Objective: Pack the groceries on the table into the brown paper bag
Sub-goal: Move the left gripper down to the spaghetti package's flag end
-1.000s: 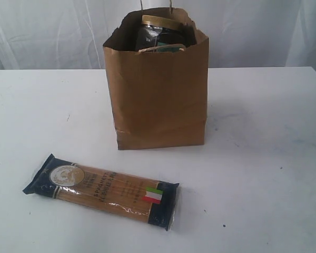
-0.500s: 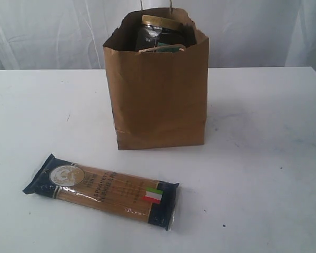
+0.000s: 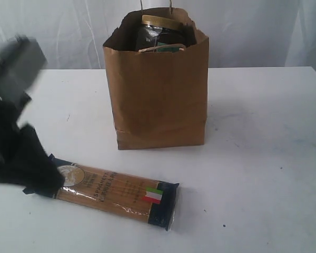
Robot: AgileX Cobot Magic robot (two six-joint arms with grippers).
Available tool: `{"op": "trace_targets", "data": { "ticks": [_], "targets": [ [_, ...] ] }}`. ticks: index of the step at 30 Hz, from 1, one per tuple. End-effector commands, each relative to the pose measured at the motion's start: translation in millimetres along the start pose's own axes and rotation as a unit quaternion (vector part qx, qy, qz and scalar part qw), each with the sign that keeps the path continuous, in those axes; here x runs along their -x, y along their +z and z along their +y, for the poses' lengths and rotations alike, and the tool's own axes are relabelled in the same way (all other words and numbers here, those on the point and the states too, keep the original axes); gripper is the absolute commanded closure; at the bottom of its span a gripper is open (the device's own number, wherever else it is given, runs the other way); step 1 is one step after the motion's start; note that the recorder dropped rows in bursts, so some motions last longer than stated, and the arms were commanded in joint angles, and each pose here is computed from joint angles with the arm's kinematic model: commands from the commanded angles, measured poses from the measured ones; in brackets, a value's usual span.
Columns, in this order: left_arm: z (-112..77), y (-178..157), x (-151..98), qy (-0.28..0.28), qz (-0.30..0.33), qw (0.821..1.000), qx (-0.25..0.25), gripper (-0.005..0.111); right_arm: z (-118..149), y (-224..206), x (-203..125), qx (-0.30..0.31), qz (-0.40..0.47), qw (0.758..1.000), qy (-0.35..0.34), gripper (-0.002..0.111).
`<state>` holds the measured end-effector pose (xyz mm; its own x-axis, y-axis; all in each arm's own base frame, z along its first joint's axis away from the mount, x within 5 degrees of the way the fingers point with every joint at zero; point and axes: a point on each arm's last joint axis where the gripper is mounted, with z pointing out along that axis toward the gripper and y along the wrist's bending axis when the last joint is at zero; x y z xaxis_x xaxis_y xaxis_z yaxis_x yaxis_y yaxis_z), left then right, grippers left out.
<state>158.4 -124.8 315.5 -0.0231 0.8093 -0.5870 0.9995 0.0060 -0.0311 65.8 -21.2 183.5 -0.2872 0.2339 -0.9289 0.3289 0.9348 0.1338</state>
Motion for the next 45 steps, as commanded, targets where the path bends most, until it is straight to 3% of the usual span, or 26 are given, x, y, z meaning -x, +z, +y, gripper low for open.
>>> {"op": "trace_targets", "data": {
  "ticks": [1,4,7,9,13,14,19,26,28,29,31,32,35,41,45],
  "targets": [
    [-3.4,42.7,-15.7,0.161,0.158,0.974,0.033,0.107,-0.1,0.3,-0.5,-0.001,-0.002,1.0,-0.006,0.108],
    [-2.1,61.2,-11.5,0.224,0.142,0.962,0.059,0.106,-0.1,0.3,-0.5,-0.001,-0.002,1.0,-0.006,0.108],
    [-0.8,70.7,-7.4,0.273,0.113,0.954,0.058,0.091,-0.1,0.3,-0.5,-0.001,-0.002,1.0,-0.006,0.108],
    [-1.8,73.9,-6.3,0.281,0.102,0.953,0.046,0.073,-0.1,0.3,-0.5,-0.001,-0.002,1.0,-0.006,0.108],
    [-1.0,76.2,-2.2,0.261,0.077,0.961,0.055,0.008,-0.1,0.3,-0.5,-0.001,-0.002,1.0,-0.006,0.108],
    [0.8,76.5,-0.8,0.257,0.07,0.961,0.069,0.002,-0.1,0.3,-0.5,-0.001,-0.002,1.0,-0.006,0.108],
    [2.5,76.5,4.4,0.241,0.043,0.966,0.086,0.002,-0.1,0.3,-0.5,-0.001,-0.002,1.0,-0.006,0.108],
    [1.3,90.2,7.0,0.187,0.013,0.982,0.039,0.002,-0.1,0.3,-0.5,-0.001,-0.002,1.0,-0.006,0.108],
    [11.5,96.3,7.7,0.181,0.012,0.981,0.072,0.002,-0.1,0.3,-0.5,-0.001,-0.002,1.0,-0.006,0.108],
    [26.6,101.4,9.8,0.176,0.008,0.975,0.132,0.002,-0.1,0.3,-0.5,-0.001,-0.002,1.0,-0.006,0.108],
    [41.1,108.6,11.8,0.171,0.009,0.97,0.172,0.002,-0.1,0.3,-0.5,-0.001,-0.002,1.0,-0.006,0.108],
    [43.2,111.2,12.5,0.174,0.012,0.971,0.167,0.002,-0.1,0.3,-0.5,-0.001,-0.002,1.0,-0.006,0.108],
    [44.8,139.2,0.5,0.205,0.052,0.974,0.083,0.002,-0.1,0.3,-0.5,-0.001,-0.002,1.0,-0.006,0.108],
    [59.6,169.5,-13.1,0.21,0.083,0.971,0.079,0.002,-0.1,0.3,-0.5,-0.001,-0.002,1.0,-0.006,0.108],
    [75.2,172.0,2.7,0.216,0.072,0.969,0.091,0.002,-0.1,0.3,-0.5,-0.001,-0.002,1.0,-0.006,0.108]
  ]
}}
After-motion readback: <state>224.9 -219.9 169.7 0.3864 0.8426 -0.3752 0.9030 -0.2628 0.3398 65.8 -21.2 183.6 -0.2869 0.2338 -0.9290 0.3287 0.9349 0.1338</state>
